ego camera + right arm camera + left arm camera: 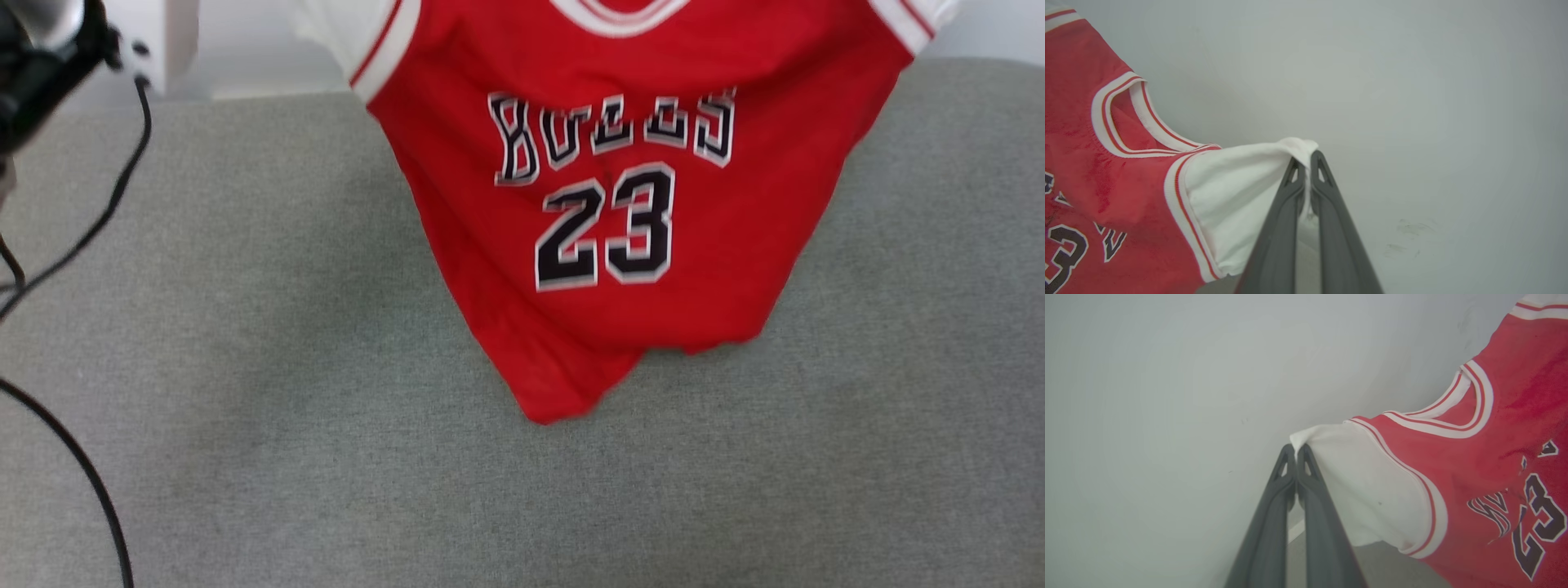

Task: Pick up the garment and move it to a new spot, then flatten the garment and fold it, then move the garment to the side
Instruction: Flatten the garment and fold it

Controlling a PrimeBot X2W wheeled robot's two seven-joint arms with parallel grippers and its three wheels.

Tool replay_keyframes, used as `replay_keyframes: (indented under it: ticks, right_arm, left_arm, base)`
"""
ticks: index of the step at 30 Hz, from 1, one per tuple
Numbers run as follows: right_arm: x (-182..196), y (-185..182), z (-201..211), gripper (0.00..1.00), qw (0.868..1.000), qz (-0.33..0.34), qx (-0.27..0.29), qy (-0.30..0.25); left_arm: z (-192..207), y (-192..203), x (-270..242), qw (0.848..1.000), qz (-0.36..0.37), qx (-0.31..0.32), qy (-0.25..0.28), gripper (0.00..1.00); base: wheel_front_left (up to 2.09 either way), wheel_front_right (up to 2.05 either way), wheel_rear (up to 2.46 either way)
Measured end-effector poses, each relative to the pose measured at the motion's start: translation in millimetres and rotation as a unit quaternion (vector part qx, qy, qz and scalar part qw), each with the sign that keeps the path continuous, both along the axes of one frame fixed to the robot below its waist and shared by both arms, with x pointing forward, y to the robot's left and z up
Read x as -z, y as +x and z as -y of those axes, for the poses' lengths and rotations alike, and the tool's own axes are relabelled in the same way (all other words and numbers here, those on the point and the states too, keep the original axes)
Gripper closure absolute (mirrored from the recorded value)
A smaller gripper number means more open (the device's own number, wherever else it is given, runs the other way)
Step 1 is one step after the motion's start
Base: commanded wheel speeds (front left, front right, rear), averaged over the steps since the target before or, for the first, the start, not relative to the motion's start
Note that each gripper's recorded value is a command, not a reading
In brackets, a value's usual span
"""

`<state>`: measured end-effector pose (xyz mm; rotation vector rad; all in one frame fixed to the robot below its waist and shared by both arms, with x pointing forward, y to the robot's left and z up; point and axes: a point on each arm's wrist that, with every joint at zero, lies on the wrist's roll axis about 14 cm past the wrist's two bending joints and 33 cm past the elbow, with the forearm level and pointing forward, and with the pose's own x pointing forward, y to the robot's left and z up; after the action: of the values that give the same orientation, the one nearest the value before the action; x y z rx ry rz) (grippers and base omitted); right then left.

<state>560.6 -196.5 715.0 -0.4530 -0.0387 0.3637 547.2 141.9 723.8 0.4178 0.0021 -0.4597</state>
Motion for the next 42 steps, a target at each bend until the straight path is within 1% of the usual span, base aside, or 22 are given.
replay_keyframes:
  ticks: [6, 7, 13, 18, 21, 23, 27, 30, 36, 42]
  right_arm:
    - [-39, 39, -10, 1.0, 0.999, 0.053, 0.011, -0.003]
    - [-56, 59, -15, 1.0, 0.997, 0.08, 0.016, -0.001]
    - [-81, 92, -23, 1.0, 0.991, 0.129, 0.022, 0.008]
    - [-87, 114, -32, 1.0, 0.989, 0.143, 0.023, 0.009]
    - [-72, 128, -35, 1.0, 0.991, 0.134, 0.023, 0.009]
    - [-55, 136, -40, 1.0, 0.992, 0.121, 0.019, 0.005]
    - [-11, 147, -45, 1.0, 0.997, 0.082, 0.012, -0.002]
    - [25, 146, -49, 1.0, 0.999, 0.049, 0.004, -0.005]
    - [85, 122, -58, 1.0, 1.0, -0.006, -0.022, 0.006]
    - [136, 78, -61, 1.0, 0.997, -0.064, -0.045, 0.026]
  left_arm:
    - [0, 35, -37, 0.998, 0.06, -0.012, -0.017, 1.0]
    - [-3, 53, -55, 0.995, 0.094, -0.019, -0.025, 1.0]
    - [-12, 82, -85, 0.988, 0.145, -0.032, -0.049, 1.0]
    - [-19, 101, -93, 0.983, 0.165, -0.042, -0.066, 1.0]
    - [-23, 113, -81, 0.983, 0.16, -0.045, -0.072, 1.0]
    - [-27, 120, -66, 0.985, 0.15, -0.05, -0.068, 1.0]
    - [-30, 131, -29, 0.989, 0.118, -0.052, -0.07, 1.0]
    - [-30, 131, 0, 0.992, 0.092, -0.048, -0.074, 1.0]
    - [-37, 113, 50, 0.994, 0.049, -0.044, -0.085, 1.0]
    - [-47, 71, 110, 0.992, -0.001, -0.047, -0.117, 1.0]
  base:
    - [0.0, 0.0, 0.0]
    - [0.0, 0.0, 0.0]
    - [0.0, 0.0, 0.0]
    - [0.0, 0.0, 0.0]
    - [0.0, 0.0, 0.0]
    - [0.0, 0.0, 0.0]
    - [0.0, 0.0, 0.0]
    - [0.0, 0.0, 0.0]
    - [0.0, 0.0, 0.0]
    - [0.0, 0.0, 0.0]
